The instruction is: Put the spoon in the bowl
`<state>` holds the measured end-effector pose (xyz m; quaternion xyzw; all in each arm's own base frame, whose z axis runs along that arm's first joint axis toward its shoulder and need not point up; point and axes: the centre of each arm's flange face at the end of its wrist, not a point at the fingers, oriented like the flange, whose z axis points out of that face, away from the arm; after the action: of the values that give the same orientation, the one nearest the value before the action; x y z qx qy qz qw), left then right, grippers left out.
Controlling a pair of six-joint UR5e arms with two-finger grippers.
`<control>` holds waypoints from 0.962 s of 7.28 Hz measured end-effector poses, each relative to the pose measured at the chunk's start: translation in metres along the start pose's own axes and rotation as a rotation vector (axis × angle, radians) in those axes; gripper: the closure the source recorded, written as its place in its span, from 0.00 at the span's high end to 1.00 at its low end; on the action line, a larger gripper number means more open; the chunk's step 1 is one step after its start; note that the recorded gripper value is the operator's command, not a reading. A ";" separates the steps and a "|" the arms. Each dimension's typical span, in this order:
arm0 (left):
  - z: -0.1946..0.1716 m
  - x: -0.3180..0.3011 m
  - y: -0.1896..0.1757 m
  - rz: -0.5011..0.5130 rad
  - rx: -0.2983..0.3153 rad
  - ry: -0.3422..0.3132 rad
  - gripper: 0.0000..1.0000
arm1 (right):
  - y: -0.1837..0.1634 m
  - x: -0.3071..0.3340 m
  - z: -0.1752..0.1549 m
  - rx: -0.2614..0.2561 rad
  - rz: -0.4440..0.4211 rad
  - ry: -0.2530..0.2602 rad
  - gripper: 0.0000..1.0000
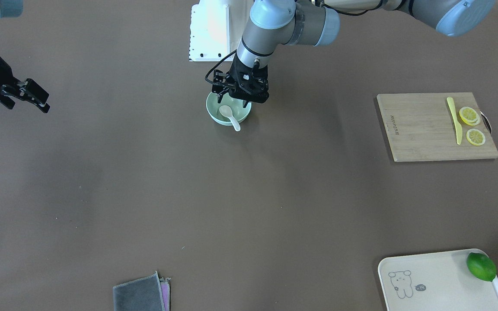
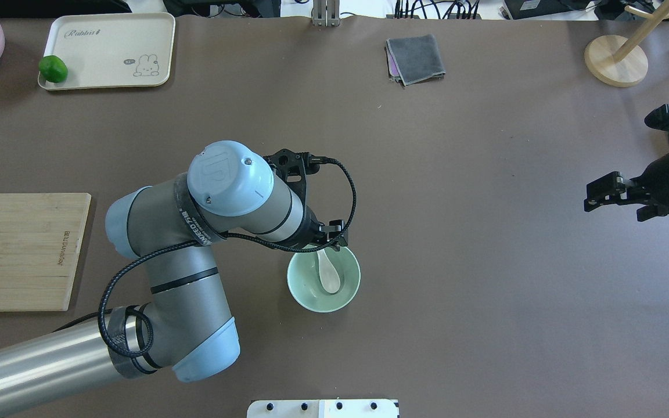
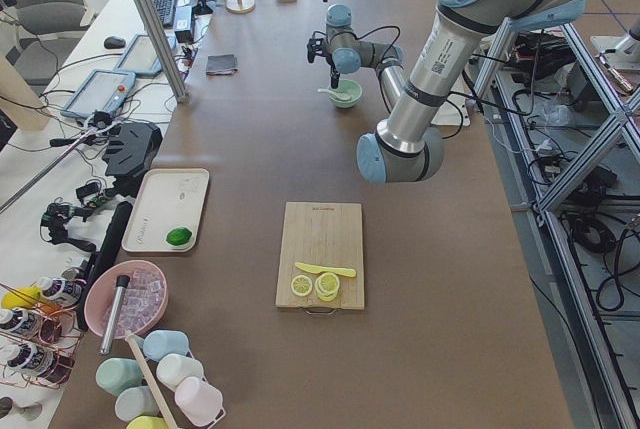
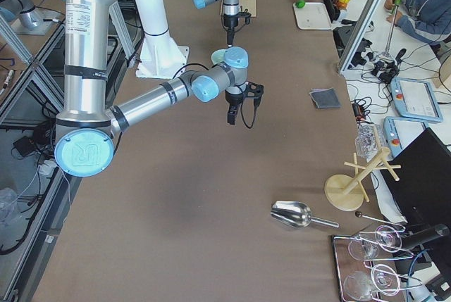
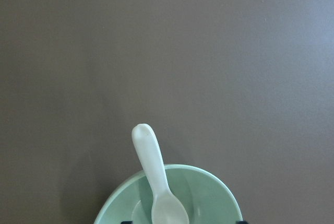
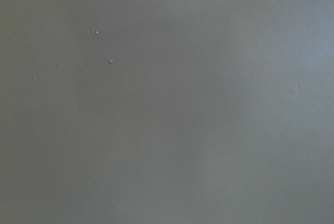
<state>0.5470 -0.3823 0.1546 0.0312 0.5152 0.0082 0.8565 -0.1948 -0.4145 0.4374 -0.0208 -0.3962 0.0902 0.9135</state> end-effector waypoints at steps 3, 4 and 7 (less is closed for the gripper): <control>-0.020 -0.062 -0.025 0.096 0.043 -0.048 0.97 | -0.019 0.026 -0.002 0.015 -0.043 0.019 1.00; -0.027 -0.095 -0.041 0.174 0.054 -0.084 0.97 | -0.034 0.050 0.000 0.014 -0.072 0.031 1.00; -0.074 -0.234 -0.097 0.368 0.019 -0.177 0.97 | -0.081 0.150 -0.013 0.009 -0.157 0.019 1.00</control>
<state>0.3701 -0.4863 0.3201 0.1337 0.4234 0.1568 0.8822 -0.0726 -0.4664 0.5454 0.0137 -0.3875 0.0196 0.9216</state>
